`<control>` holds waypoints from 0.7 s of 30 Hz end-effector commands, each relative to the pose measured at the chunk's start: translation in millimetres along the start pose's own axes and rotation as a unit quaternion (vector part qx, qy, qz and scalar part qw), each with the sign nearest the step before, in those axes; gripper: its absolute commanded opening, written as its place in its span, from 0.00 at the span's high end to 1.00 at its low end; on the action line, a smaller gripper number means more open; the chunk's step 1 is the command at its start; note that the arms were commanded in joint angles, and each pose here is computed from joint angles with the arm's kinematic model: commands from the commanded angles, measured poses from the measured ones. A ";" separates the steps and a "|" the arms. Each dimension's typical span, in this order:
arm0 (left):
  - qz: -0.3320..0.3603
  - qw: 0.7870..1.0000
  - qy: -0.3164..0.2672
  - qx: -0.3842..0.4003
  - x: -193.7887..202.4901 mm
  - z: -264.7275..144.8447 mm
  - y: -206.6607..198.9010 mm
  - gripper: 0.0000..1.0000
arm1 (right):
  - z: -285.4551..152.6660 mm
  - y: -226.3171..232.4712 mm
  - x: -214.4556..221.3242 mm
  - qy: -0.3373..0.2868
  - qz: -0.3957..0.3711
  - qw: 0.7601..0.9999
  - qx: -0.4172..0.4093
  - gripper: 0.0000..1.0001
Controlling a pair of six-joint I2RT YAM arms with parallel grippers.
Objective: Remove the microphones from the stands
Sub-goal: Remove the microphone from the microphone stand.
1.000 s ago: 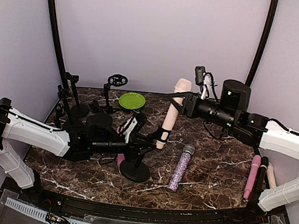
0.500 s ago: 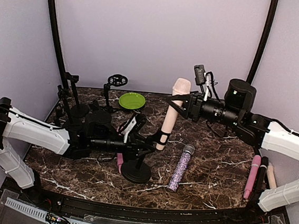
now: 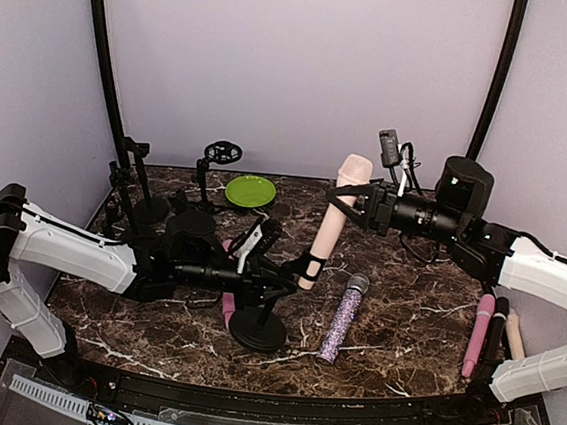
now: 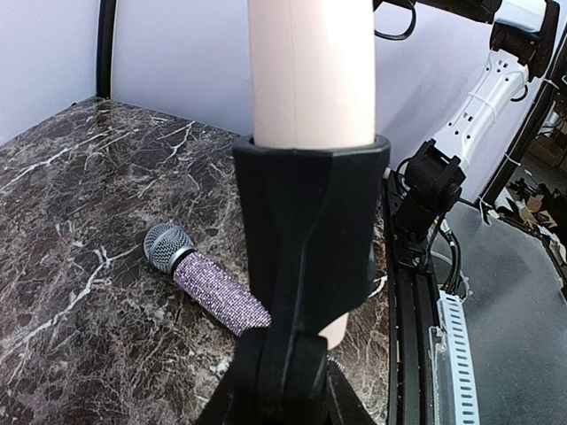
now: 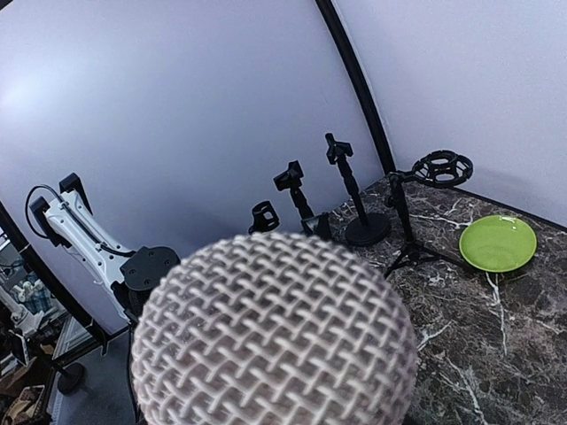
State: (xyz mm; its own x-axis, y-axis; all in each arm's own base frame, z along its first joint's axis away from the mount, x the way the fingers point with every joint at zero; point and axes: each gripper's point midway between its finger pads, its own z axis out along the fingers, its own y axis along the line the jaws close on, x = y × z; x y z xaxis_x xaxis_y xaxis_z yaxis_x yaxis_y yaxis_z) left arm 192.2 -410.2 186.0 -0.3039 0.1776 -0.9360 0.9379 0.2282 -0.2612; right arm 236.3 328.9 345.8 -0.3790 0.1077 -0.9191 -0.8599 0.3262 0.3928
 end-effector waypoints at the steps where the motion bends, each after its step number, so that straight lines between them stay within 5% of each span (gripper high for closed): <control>1: -0.017 0.999 0.027 -0.012 12.5 1.9 7.7 1.00 | -18.1 -13.7 -64.9 -0.103 -0.016 0.992 0.072 1.00; 7: -0.015 0.999 0.033 -0.031 17.8 3.5 15.5 1.00 | -26.7 -38.0 -71.8 -0.118 0.021 0.982 0.148 1.00; 21: -0.007 0.999 0.003 -0.042 5.4 -1.4 16.9 1.00 | -29.8 -48.5 -78.4 -0.119 0.011 0.975 0.186 1.00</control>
State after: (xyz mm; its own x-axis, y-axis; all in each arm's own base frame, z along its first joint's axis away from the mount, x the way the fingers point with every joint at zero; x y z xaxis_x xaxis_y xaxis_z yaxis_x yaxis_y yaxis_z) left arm 202.0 -402.0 140.8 -0.3783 0.2804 -0.8822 0.9016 0.3275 -0.2825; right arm 294.4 290.8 367.1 -0.3637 0.2747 -0.8901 -0.6571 0.6016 0.4542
